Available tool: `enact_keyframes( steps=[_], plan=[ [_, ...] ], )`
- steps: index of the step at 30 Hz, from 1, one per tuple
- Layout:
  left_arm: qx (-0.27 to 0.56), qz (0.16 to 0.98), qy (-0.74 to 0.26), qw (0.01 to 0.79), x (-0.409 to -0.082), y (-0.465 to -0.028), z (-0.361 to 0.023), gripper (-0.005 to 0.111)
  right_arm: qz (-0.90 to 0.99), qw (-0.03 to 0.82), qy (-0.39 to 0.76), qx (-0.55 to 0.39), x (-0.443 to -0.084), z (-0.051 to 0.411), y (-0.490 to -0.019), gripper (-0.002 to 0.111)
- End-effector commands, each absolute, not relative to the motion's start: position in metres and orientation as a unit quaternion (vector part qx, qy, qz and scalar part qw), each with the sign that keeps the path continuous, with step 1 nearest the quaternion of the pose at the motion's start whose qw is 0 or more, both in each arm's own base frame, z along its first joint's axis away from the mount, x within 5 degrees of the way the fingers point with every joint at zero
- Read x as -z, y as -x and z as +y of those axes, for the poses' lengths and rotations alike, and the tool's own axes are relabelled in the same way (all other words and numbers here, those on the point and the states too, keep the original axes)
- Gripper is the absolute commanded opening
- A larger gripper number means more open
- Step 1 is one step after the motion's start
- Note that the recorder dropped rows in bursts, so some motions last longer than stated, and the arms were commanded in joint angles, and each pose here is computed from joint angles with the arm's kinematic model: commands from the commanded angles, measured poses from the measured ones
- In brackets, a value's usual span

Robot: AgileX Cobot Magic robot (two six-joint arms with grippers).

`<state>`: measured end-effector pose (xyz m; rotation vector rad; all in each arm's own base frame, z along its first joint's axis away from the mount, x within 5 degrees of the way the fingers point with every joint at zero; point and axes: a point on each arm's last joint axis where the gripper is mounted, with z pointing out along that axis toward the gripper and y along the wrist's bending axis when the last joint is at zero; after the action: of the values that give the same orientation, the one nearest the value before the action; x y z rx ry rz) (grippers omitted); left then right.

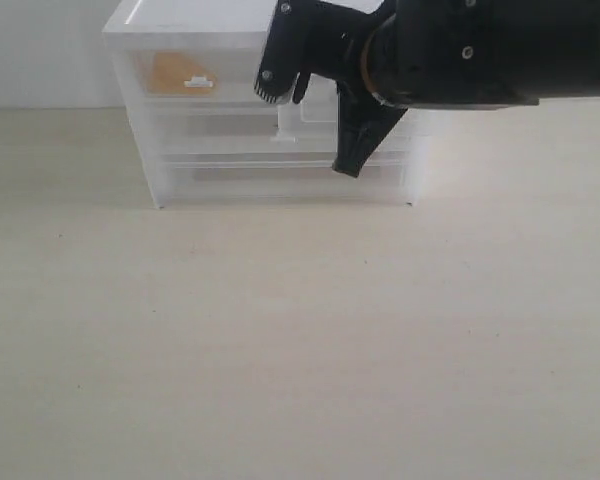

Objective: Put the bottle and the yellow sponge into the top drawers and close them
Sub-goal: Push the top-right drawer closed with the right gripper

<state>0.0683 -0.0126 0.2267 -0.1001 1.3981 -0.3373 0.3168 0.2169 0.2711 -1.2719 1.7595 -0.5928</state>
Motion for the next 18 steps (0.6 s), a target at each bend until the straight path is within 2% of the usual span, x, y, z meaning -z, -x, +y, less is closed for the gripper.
enact_keyframes(
  steps=[1,6,11,15,18],
  plan=[
    [0.154,0.638,0.043,0.754,-0.226,-0.068,-0.013,0.004,0.712,0.441,0.494,0.235,-0.27,0.216,-0.336,0.0],
    [0.154,0.638,0.043,0.754,-0.226,-0.068,-0.013,0.004,0.712,0.437,0.489,0.248,-0.264,0.223,-0.355,0.0],
    [0.154,0.638,0.043,0.754,-0.226,-0.068,-0.013,0.004,0.742,0.441,0.437,0.254,-0.263,0.222,-0.373,0.0],
    [0.154,0.638,0.043,0.754,-0.226,-0.068,-0.013,0.004,0.752,0.452,0.421,0.229,-0.27,0.223,-0.368,0.0],
    [0.154,0.638,0.043,0.754,-0.226,-0.068,-0.013,0.004,0.759,0.474,0.405,0.189,-0.289,0.217,-0.354,0.0]
  ],
)
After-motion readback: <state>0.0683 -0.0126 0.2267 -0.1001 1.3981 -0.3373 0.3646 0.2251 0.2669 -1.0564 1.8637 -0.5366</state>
